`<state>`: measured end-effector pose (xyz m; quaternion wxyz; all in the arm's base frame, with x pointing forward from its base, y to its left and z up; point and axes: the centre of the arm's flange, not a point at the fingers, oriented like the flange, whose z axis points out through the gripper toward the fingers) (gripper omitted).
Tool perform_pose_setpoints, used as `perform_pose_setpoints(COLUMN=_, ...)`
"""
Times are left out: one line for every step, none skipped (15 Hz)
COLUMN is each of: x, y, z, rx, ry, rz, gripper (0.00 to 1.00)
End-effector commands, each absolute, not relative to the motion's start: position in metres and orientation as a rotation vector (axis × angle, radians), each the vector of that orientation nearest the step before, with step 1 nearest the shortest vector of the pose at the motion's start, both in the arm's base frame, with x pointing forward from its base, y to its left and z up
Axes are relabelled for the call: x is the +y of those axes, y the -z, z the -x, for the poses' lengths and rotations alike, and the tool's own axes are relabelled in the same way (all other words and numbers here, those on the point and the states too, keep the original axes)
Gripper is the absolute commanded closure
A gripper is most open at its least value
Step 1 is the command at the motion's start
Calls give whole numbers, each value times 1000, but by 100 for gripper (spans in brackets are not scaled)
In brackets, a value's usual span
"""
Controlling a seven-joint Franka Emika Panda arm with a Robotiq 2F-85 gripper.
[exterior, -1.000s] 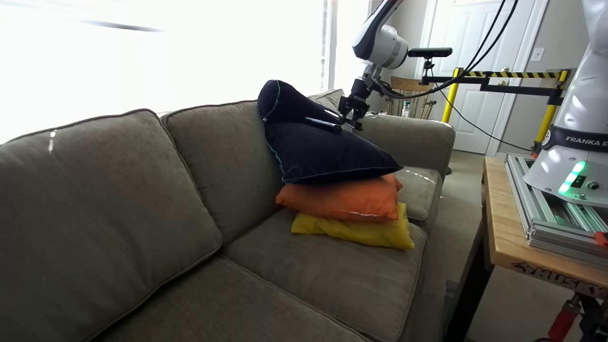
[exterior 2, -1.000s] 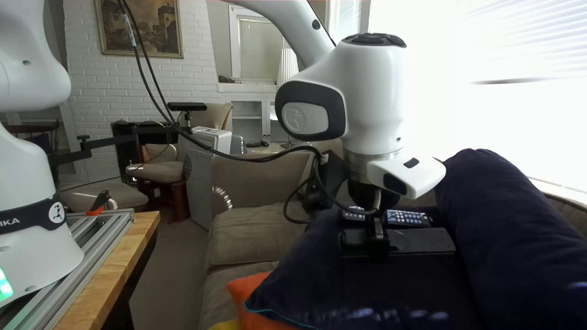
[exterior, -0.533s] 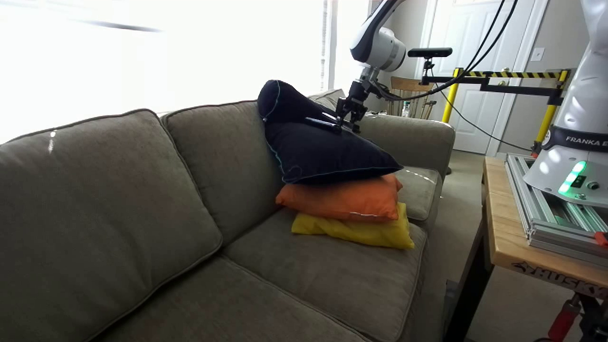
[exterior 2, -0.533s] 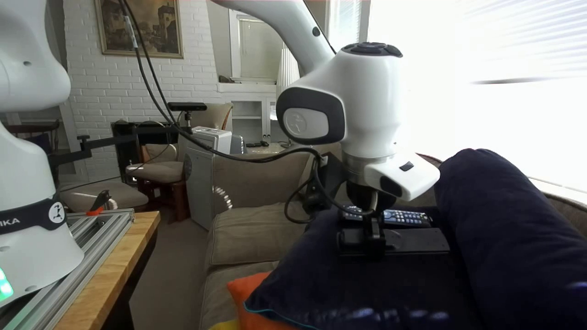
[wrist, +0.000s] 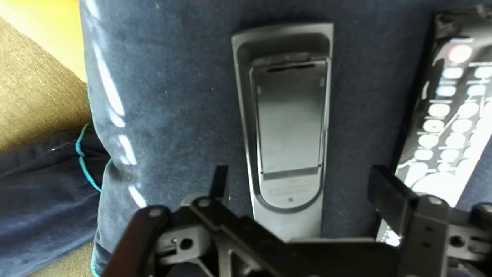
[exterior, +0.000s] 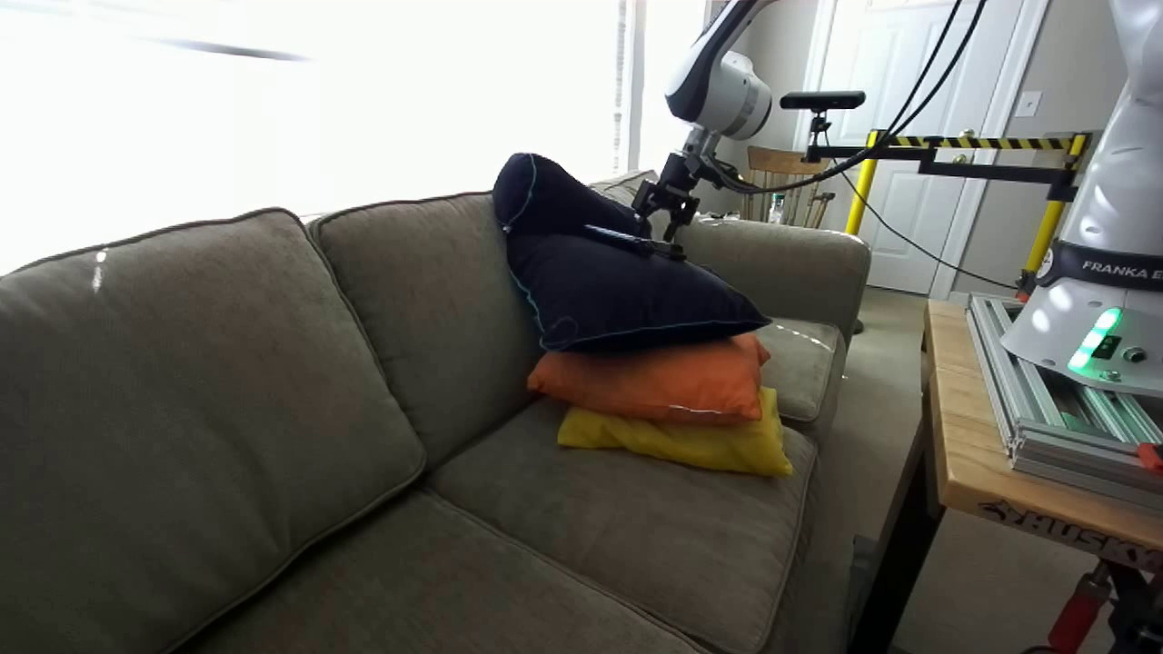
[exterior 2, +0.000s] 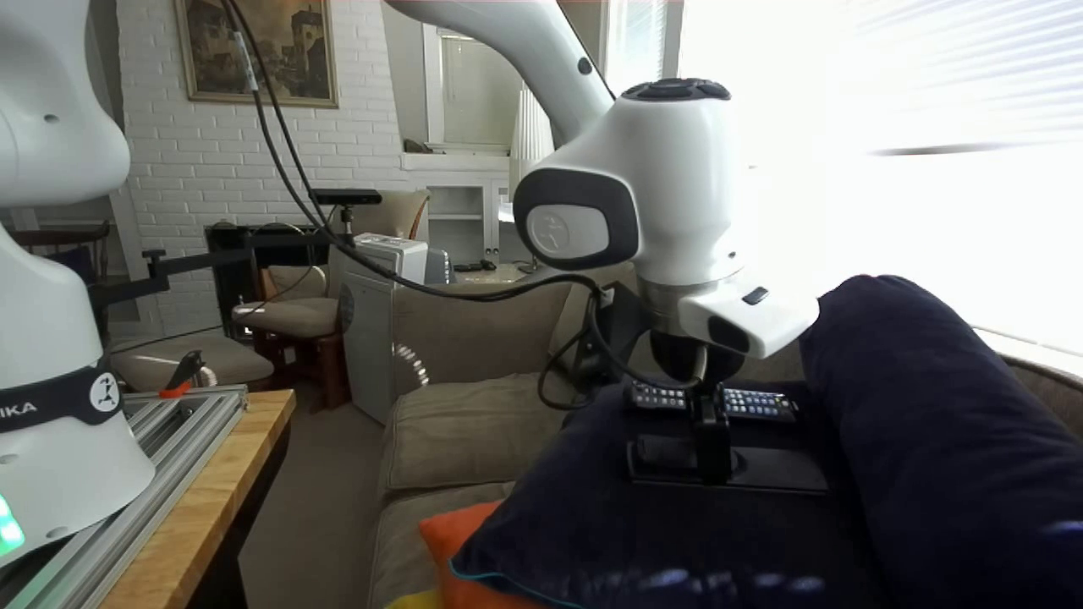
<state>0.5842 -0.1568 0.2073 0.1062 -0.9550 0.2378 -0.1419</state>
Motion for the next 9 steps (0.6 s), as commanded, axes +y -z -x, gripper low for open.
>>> perform_pose_setpoints(x=-158, y=-213, z=-590, rx=739, ry=478, rz=2813, gripper=0)
perform_pose_setpoints(x=-159, y=-214, z=-590, rx=745, ry=484, rz=2815, gripper=0)
perform_pose_setpoints(x=-160, y=-216, z=-584, rx=720, ry=493, rz=2862, gripper=0)
perform_pose_setpoints(x=-162, y=-219, z=-579, rx=698, ry=514, rz=2881, gripper=0)
perform_pose_setpoints(x=-170, y=-225, z=-568, rx=630, ry=516, rz=2917, gripper=0)
perform_pose_setpoints(x=-176, y=-231, z=-558, rx=592, ry=525, rz=2946, gripper=0)
perform_pose_setpoints(x=-186, y=-240, z=-544, rx=558, ry=537, rz=2959, gripper=0)
perform_pose_setpoints(x=-195, y=-247, z=-534, rx=528, ry=525, rz=2968, gripper=0)
perform_pose_setpoints(x=-202, y=-256, z=-523, rx=509, ry=535, rz=2986, gripper=0)
